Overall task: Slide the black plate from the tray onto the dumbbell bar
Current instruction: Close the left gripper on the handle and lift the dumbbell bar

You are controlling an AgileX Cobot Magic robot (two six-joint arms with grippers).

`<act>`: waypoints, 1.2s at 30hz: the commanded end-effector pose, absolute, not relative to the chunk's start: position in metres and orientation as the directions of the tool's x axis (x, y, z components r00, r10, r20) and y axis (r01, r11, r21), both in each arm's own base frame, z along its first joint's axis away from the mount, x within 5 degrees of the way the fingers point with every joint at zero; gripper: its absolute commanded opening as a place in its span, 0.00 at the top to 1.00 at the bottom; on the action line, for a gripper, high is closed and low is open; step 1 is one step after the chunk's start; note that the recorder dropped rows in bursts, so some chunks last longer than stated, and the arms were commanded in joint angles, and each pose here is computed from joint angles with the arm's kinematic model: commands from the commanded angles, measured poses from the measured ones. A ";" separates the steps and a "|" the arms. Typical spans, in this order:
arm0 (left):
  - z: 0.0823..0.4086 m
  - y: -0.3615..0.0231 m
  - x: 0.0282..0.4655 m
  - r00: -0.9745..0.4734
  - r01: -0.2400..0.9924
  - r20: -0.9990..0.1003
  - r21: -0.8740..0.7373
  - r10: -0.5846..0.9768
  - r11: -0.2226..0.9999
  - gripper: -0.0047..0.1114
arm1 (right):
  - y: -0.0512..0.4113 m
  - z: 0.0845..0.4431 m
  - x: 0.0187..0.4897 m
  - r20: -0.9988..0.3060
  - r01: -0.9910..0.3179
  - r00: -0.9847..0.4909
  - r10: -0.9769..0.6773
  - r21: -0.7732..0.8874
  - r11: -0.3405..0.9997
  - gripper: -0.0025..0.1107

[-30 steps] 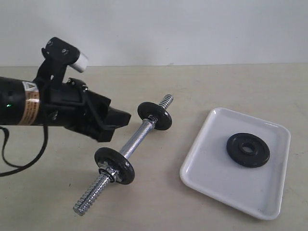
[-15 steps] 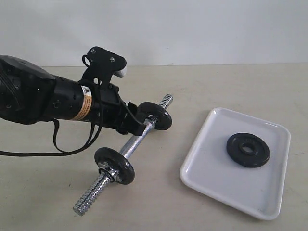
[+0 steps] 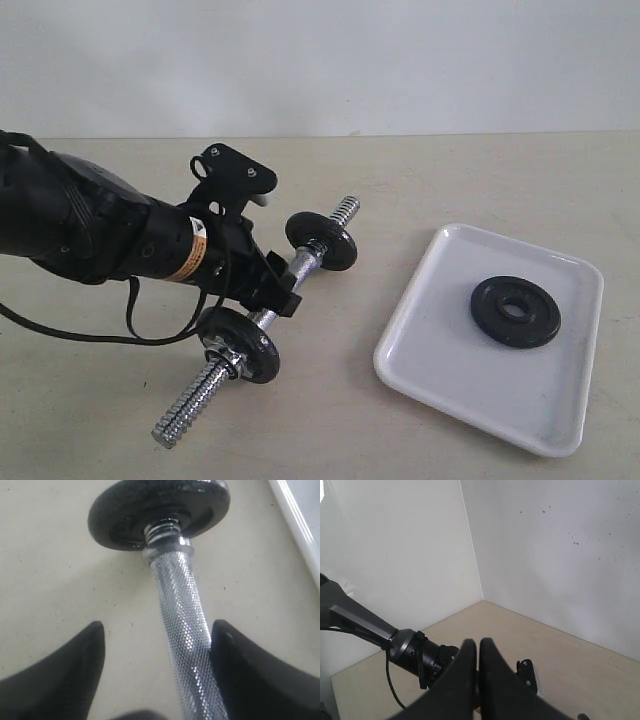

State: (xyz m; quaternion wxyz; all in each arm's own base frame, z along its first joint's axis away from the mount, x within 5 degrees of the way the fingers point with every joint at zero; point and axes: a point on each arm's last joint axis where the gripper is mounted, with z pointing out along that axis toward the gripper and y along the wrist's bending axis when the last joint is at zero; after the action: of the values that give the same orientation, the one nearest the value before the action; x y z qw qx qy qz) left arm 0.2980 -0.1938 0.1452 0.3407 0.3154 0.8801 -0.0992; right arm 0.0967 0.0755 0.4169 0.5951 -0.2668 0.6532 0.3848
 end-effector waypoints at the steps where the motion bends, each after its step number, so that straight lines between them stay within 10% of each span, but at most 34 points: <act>1: 0.145 -0.200 0.306 -0.557 0.626 -0.671 0.048 0.489 0.779 0.48 | 0.076 0.419 0.095 -0.986 -0.812 -0.133 0.104 0.169 0.559 0.98; 28: 0.104 -0.205 0.325 -0.590 0.604 -0.607 0.107 0.533 0.790 0.52 | 0.075 0.419 0.095 -0.988 -0.810 -0.118 0.098 0.152 0.566 0.98; 36: 0.088 -0.198 0.329 -0.570 0.599 -0.562 0.214 0.599 0.772 0.77 | 0.075 0.419 0.095 -0.989 -0.811 -0.113 0.094 0.147 0.566 0.98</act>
State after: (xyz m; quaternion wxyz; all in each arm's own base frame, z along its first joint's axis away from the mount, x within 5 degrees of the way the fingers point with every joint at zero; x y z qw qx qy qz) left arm 0.3297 -0.2029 0.1004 0.3260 0.3092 0.8927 -0.0359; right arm 0.0968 0.0754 0.4169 0.5993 -0.2724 0.6506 0.3785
